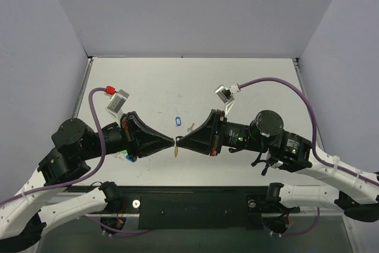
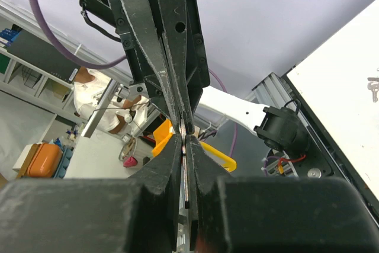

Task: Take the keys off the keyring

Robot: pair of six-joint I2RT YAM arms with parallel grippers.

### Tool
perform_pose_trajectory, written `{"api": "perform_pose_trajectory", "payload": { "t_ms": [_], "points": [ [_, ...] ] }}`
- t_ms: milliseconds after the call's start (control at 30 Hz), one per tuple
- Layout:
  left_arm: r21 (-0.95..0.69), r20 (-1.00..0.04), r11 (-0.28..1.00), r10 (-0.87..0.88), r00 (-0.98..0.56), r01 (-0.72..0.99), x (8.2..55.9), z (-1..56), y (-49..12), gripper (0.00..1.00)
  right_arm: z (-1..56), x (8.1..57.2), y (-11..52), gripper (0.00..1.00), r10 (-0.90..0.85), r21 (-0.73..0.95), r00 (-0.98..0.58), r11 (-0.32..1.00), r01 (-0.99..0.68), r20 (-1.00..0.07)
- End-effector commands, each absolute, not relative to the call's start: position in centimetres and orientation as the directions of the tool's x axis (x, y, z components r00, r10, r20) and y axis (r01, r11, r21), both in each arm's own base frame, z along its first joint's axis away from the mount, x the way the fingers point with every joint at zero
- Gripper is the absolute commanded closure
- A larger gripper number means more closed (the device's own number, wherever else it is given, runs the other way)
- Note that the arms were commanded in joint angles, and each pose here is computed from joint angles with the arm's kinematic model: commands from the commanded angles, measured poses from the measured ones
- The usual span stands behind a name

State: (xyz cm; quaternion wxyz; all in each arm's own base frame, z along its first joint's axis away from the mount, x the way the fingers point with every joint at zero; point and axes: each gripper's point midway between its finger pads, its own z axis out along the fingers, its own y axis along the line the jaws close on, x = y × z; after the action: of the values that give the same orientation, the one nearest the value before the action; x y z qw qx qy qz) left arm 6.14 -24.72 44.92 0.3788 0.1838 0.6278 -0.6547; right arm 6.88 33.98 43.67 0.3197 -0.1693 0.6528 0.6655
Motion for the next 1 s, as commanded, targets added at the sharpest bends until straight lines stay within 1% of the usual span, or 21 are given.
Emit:
{"api": "perform_pose_trajectory", "payload": {
  "t_ms": [0, 300, 433, 967],
  "points": [
    [-0.650, -0.754, 0.022, -0.143, -0.641, 0.760, 3.8, 44.6, -24.6, 1.00, 45.1, 6.9, 33.4, 1.00, 0.245, 0.738, -0.710, 0.036, -0.674, -0.660],
    [-0.624, -0.780, 0.022, -0.080, -0.621, 0.781, 3.5, 44.6, -25.0, 1.00, 44.6, 6.5, 33.7, 1.00, 0.210, 0.736, -0.714, 0.043, -0.675, -0.668],
    [-0.619, -0.785, 0.025, -0.055, -0.617, 0.785, 3.4, 44.3, -25.1, 1.00, 44.1, 6.1, 34.1, 1.00, 0.168, 0.736, -0.720, 0.049, -0.676, -0.673],
    [-0.590, -0.798, 0.103, 0.072, -0.598, 0.801, 3.7, 42.3, -25.1, 1.00, 42.1, 4.4, 35.3, 1.00, 0.026, 0.713, -0.714, 0.089, -0.695, -0.699]
  ]
}}
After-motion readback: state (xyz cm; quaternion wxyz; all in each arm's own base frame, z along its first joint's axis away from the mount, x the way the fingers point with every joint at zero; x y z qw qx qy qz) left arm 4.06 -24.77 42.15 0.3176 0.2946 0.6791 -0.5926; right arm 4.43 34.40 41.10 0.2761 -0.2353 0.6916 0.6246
